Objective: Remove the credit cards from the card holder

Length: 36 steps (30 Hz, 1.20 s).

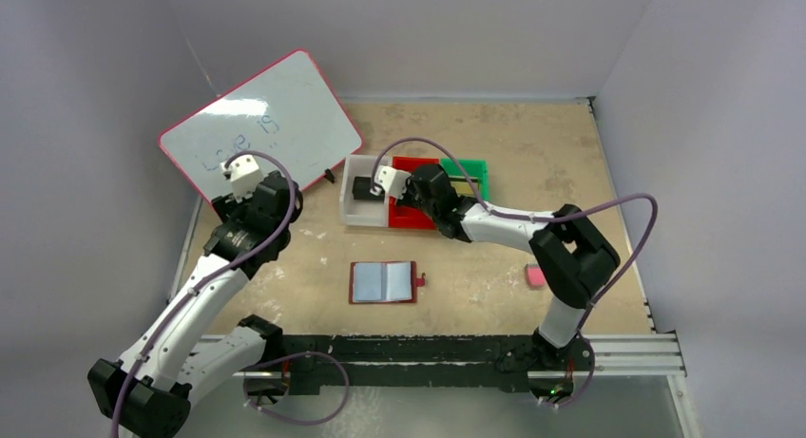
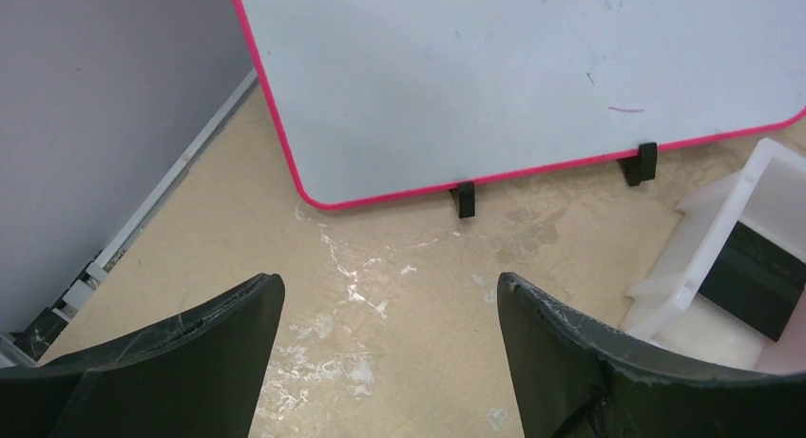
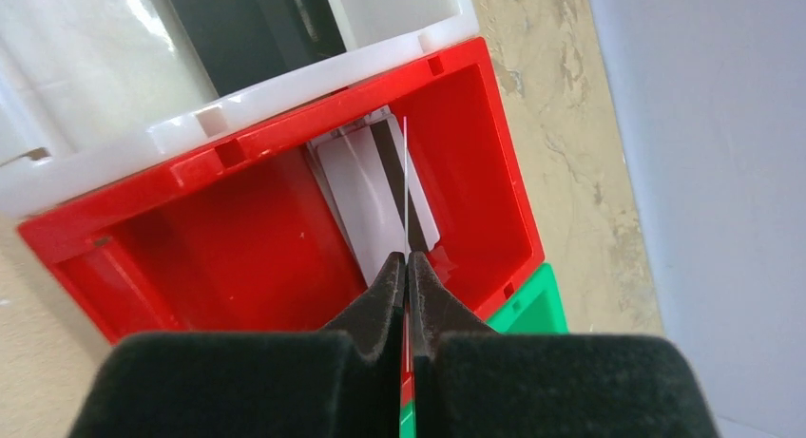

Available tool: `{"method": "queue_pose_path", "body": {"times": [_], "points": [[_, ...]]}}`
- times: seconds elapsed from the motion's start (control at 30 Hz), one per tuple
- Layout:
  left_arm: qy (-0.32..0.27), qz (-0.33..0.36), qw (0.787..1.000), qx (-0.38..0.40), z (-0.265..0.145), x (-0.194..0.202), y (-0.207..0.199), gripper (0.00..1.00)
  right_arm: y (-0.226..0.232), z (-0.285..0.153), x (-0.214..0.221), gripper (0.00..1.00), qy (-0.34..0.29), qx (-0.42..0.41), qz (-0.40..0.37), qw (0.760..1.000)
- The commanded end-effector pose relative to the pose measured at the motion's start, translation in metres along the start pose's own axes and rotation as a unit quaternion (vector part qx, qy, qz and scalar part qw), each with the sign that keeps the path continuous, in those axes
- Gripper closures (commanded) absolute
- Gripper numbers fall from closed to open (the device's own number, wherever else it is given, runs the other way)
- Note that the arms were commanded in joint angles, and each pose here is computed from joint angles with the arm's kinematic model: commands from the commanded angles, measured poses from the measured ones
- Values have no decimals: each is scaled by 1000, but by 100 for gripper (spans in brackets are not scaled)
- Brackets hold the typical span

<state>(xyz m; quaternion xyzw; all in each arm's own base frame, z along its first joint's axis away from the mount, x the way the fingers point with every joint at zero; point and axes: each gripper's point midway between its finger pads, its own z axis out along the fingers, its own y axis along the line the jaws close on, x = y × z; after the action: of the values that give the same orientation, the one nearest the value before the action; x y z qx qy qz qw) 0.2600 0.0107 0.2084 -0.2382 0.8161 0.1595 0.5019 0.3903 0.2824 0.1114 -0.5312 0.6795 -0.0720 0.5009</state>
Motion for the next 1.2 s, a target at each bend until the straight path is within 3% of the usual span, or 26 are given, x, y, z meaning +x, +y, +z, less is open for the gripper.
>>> {"method": "queue_pose_path", "body": {"times": [0.0, 0.37, 0.7, 1.0, 1.17], "points": [[-32, -29, 999, -21, -4, -15, 12, 16, -27, 7, -12, 100, 10, 43, -42, 998], [-34, -26, 999, -28, -5, -18, 15, 16, -29, 27, -1, 100, 41, 46, -65, 996], [-78, -79, 992, -53, -18, -36, 41, 16, -28, 43, 11, 99, 48, 41, -68, 996], [-96, -107, 988, -53, -25, -42, 51, 16, -22, 48, 14, 83, 44, 30, -76, 996], [-93, -102, 989, -52, -24, -41, 49, 16, -20, 47, 15, 80, 46, 24, -76, 996]]}}
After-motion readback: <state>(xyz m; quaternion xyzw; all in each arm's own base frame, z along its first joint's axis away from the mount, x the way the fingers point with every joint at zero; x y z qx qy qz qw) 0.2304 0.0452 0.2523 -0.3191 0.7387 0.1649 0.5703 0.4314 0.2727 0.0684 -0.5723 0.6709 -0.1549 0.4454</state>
